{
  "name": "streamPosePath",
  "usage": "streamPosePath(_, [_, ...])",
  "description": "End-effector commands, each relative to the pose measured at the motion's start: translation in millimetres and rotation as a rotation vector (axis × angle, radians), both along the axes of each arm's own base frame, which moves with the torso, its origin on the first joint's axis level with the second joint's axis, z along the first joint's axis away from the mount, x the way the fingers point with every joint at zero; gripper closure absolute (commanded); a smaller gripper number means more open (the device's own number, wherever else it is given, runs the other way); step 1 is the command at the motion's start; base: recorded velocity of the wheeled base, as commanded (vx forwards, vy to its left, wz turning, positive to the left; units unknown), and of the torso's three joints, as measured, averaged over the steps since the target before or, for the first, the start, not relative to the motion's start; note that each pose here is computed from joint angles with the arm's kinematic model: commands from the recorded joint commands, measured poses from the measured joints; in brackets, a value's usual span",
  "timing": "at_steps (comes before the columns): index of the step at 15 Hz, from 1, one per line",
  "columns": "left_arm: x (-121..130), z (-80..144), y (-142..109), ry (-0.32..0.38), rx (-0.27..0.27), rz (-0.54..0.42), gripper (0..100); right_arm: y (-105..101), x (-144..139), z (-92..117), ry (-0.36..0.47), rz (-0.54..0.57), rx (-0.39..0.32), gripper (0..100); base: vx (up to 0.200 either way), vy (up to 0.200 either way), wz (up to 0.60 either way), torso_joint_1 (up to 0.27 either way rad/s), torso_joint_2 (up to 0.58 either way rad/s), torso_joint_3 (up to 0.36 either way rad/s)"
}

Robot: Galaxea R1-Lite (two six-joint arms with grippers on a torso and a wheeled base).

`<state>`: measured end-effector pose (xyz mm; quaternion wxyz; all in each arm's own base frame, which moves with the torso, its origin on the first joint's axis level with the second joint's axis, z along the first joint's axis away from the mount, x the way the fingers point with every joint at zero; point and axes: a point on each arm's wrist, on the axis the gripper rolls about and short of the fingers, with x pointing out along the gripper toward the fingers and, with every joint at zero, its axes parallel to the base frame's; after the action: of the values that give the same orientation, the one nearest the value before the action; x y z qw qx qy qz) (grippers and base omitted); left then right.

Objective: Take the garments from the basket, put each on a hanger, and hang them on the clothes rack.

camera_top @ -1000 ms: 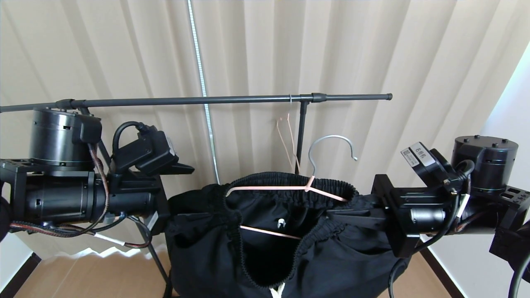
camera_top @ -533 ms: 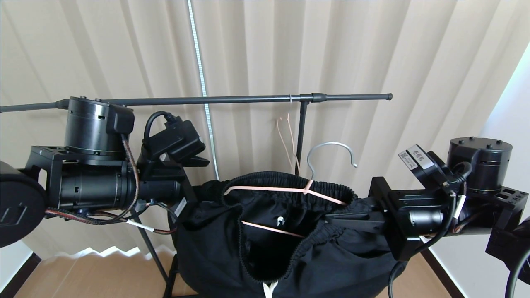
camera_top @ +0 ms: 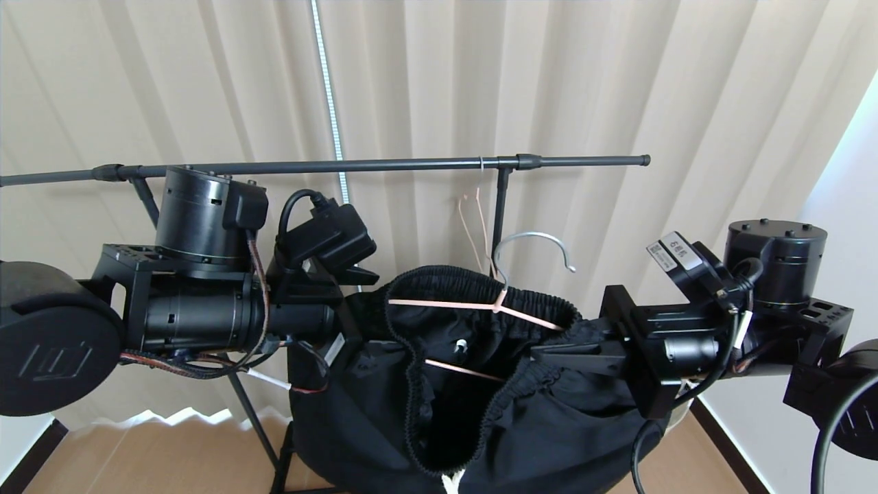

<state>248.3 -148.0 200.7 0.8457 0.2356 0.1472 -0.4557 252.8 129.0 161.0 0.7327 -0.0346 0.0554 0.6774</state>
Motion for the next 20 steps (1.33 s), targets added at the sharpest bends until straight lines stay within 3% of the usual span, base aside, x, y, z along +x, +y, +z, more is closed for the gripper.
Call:
streamPosePath(1, [0.9,-7.4,-4.8,0.023,0.012,-0.013,0,4.0,3.8,-1.3,0.001,0.010,0.000,100,0.000,0.000,0.00,0.000,0.00,0.000])
streamPosePath(4, [1.1,-8.5,-5.4,0.028,0.013,-0.016,0,4.2,4.3,0.6,-0.006,0.010,0.003,100,0.000,0.000,0.00,0.000,0.00,0.000])
streamPosePath(5, [1.3,-7.6,-5.6,0.025,0.012,-0.016,100,4.4,4.6,1.4,-0.009,0.011,0.005,100,0.000,0.000,0.00,0.000,0.00,0.000])
streamPosePath(14, [-9.0,-4.8,0.5,0.020,0.008,-0.012,100,2.8,7.5,2.6,-0.016,0.014,0.010,100,0.000,0.000,0.00,0.000,0.00,0.000])
streamPosePath(15, [-8.9,-4.0,1.0,0.017,0.007,-0.009,100,0.3,8.3,2.9,-0.016,0.008,0.011,0,0.000,0.000,0.00,0.000,0.00,0.000])
streamPosePath(17, [-11.7,0.3,4.1,0.006,-0.003,-0.001,100,-3.8,8.9,2.3,-0.018,-0.008,0.009,0,0.000,0.000,0.00,0.000,0.00,0.000])
streamPosePath(20, [-18.5,-1.7,9.4,0.037,-0.017,0.020,100,-14.5,13.5,-9.5,-0.119,-0.030,-0.023,0,0.000,0.000,0.00,0.000,0.00,0.000])
